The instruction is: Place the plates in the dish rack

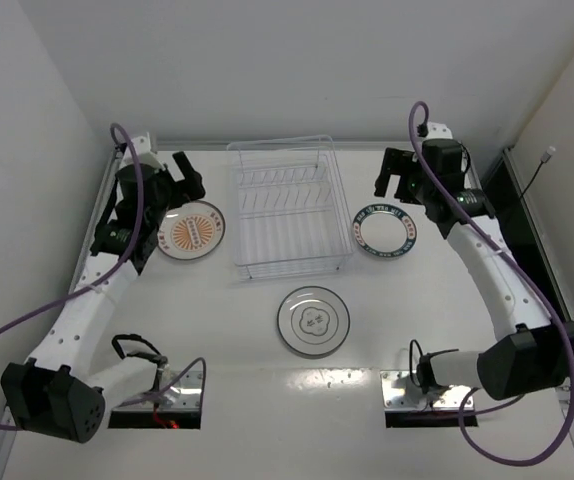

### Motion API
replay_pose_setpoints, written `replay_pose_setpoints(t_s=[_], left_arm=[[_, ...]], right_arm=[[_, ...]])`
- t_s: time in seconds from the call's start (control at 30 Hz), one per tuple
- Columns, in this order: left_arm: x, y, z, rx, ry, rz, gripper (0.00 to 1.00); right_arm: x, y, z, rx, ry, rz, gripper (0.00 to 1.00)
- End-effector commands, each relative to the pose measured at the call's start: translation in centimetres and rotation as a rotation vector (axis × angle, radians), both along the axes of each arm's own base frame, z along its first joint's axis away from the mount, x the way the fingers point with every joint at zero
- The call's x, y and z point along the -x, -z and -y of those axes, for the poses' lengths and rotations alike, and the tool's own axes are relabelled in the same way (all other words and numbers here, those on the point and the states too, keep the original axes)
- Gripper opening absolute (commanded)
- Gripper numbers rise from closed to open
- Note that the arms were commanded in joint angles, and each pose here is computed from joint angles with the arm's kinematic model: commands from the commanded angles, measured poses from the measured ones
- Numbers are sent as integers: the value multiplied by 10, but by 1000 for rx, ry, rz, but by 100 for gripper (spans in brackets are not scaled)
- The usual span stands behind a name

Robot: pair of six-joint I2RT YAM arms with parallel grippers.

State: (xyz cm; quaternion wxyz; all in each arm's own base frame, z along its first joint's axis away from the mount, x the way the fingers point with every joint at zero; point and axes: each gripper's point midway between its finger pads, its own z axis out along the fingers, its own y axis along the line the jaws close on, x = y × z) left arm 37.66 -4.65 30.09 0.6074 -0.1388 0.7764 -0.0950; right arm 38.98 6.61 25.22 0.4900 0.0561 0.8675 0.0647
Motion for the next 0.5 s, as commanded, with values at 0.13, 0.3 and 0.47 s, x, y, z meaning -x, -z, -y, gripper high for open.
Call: replay_pose_setpoints(t_s=[0.13, 0.3, 0.47], left_arm=[[19, 61, 16, -150, 22, -69, 100], [18, 69, 36, -169, 102, -86, 100], [9, 66, 39, -169, 102, -85, 100]], right_arm=[[3, 41, 51, -46, 93, -83, 100], [8, 106, 87, -349, 163, -231, 100], [21, 177, 110, -571, 243, -369, 91]])
